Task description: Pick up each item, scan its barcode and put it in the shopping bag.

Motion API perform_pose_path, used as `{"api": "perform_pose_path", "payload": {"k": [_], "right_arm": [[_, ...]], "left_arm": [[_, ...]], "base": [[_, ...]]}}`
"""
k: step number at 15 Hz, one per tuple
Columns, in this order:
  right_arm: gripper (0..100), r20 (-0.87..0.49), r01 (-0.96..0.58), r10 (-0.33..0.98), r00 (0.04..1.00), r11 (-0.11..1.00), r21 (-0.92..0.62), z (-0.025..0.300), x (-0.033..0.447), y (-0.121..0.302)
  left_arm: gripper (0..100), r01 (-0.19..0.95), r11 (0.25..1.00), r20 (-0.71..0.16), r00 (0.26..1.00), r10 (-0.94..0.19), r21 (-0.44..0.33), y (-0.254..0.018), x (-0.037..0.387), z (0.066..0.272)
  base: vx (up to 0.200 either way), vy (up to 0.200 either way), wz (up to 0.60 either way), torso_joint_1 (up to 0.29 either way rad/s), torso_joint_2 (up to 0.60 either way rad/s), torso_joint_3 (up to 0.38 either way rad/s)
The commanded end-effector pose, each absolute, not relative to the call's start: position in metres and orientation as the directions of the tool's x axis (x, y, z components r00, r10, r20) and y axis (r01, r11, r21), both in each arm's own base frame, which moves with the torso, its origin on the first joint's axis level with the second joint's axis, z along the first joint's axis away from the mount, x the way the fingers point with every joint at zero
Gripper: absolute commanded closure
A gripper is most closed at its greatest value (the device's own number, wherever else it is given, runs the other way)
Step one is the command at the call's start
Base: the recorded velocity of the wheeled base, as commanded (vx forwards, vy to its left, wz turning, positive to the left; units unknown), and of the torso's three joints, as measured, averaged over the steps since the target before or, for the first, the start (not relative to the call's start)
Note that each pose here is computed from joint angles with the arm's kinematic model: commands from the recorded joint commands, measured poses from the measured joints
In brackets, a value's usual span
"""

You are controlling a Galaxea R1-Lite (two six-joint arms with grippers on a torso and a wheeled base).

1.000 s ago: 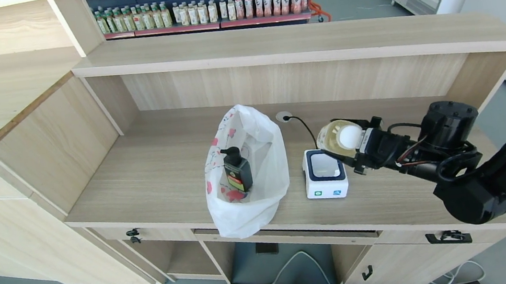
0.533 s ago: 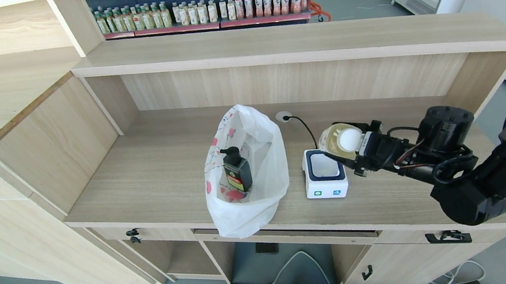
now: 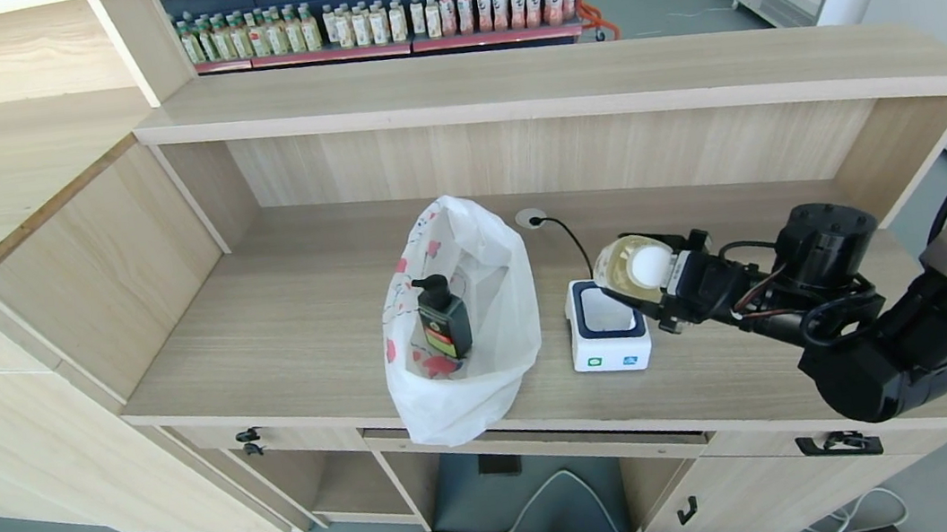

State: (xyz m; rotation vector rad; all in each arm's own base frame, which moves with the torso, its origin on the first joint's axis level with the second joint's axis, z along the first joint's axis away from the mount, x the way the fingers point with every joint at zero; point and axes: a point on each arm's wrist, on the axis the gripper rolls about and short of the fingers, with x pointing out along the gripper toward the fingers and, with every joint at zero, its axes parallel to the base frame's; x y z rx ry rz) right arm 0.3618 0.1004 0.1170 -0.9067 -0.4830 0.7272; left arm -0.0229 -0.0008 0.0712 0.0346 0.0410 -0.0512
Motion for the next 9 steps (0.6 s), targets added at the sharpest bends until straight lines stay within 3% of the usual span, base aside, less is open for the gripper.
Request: {"api": "perform_pose_path", "payload": {"k": [1,9], "right_arm": [[100,0.075,-0.361,0.742,0.666,0.408,-0.839,0.1149,0.3632,0.1011],[100,0.065,-0.371,0.744,0.665,0.404,-0.836,0.11,0.3647,0.1026]], "left_arm": [[0,0.052,0.998,-0.041,0.998,-0.051,0.033,-0.0008,-0.0229,0.0712],[0,0.052,0.998,-0.041,0.998,-0.051,0.033,-0.0008,-0.0229,0.0712]], "base": [[0.0,0.0,0.0,0.0,0.0,0.0],[0.0,0.0,0.0,0.0,0.0,0.0]]}}
